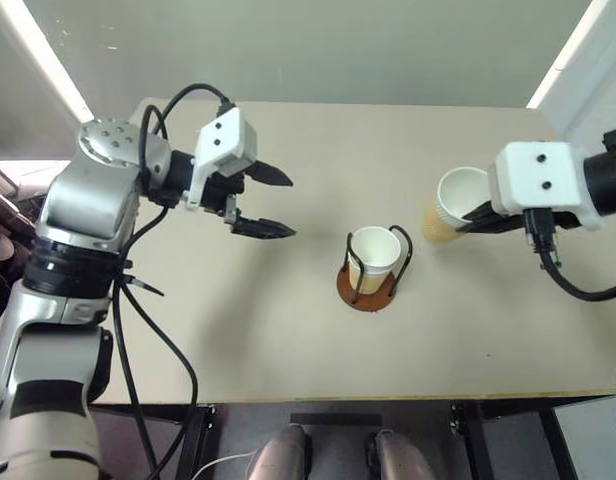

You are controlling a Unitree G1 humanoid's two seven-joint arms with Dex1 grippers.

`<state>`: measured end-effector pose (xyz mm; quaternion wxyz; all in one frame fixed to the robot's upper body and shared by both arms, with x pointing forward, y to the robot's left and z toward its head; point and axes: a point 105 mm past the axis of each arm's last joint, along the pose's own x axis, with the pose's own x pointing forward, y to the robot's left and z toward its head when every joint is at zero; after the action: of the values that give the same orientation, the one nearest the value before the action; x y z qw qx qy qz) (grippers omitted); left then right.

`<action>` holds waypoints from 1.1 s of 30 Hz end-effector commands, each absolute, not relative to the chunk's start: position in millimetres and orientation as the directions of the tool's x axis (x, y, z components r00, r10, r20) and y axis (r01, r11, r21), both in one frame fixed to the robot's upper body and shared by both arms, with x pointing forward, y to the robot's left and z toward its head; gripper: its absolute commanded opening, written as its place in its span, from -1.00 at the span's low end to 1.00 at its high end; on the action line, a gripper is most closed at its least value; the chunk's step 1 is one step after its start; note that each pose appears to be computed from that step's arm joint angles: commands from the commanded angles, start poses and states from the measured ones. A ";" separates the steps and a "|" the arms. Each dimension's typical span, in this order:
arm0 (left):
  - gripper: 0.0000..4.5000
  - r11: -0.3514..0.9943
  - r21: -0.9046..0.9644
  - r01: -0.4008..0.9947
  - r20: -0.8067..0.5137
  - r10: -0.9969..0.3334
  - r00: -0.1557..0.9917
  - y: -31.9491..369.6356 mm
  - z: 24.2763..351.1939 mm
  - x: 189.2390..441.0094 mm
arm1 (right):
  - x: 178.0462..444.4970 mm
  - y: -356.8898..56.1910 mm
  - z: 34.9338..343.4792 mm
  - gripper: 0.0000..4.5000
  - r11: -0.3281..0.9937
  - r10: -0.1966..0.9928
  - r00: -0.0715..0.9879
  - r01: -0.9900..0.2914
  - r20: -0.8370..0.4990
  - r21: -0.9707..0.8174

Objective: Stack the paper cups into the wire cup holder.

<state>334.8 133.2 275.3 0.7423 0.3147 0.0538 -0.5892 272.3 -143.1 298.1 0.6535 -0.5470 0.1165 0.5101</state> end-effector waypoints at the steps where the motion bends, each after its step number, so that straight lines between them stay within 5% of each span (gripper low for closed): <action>1: 1.00 0.100 0.439 0.893 -0.432 -0.848 0.307 129.6 283.5 333.7 | 273.9 -116.8 307.9 -1.00 -0.211 0.567 0.424 -0.754 -0.706 -0.622; 33: 1.00 0.085 0.438 0.895 -0.443 -0.846 0.296 125.9 279.2 335.0 | 268.3 -81.0 276.8 -1.00 -0.361 0.568 0.270 -0.767 -0.777 -0.530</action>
<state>337.0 126.3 269.8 0.7370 0.3132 0.0540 -0.5965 271.2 -82.4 274.2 0.5644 -0.5601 0.0962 0.5988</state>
